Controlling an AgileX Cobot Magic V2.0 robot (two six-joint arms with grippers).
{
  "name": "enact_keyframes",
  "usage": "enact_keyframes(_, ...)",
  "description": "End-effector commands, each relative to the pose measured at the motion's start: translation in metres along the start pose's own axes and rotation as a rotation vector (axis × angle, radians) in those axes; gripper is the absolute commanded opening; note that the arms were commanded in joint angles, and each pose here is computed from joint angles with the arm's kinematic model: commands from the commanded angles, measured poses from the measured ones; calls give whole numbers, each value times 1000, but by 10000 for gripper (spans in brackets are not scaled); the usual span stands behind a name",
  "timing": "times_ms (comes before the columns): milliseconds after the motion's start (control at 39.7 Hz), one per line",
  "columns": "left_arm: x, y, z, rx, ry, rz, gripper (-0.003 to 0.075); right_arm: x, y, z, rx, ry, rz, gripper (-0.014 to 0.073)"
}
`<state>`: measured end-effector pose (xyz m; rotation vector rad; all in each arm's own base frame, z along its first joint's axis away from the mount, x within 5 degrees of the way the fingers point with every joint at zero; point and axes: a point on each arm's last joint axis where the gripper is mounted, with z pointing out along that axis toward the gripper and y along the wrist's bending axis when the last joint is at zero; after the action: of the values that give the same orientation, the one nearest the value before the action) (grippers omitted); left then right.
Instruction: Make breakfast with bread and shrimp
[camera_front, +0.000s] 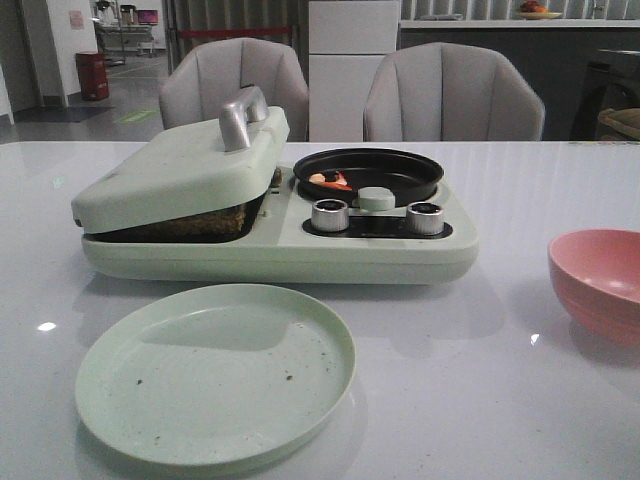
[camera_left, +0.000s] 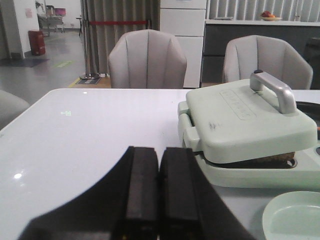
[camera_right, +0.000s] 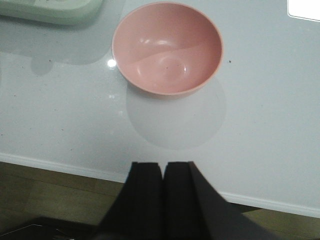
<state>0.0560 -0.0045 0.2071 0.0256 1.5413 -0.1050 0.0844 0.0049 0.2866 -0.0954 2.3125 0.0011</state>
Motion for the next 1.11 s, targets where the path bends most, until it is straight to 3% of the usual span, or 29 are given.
enact_keyframes(0, -14, 0, -3, -3, -169, -17, 100, -12, 0, -5, -4, -83, -2, 35)
enact_keyframes(353, -13, 0, -3, -9, -169, 46, 100, -12, 0, -5, -4, -83, -2, 35)
enact_keyframes(1083, -13, 0, -3, -9, -169, 46, 99, -12, 0, -5, -4, -83, -2, 35)
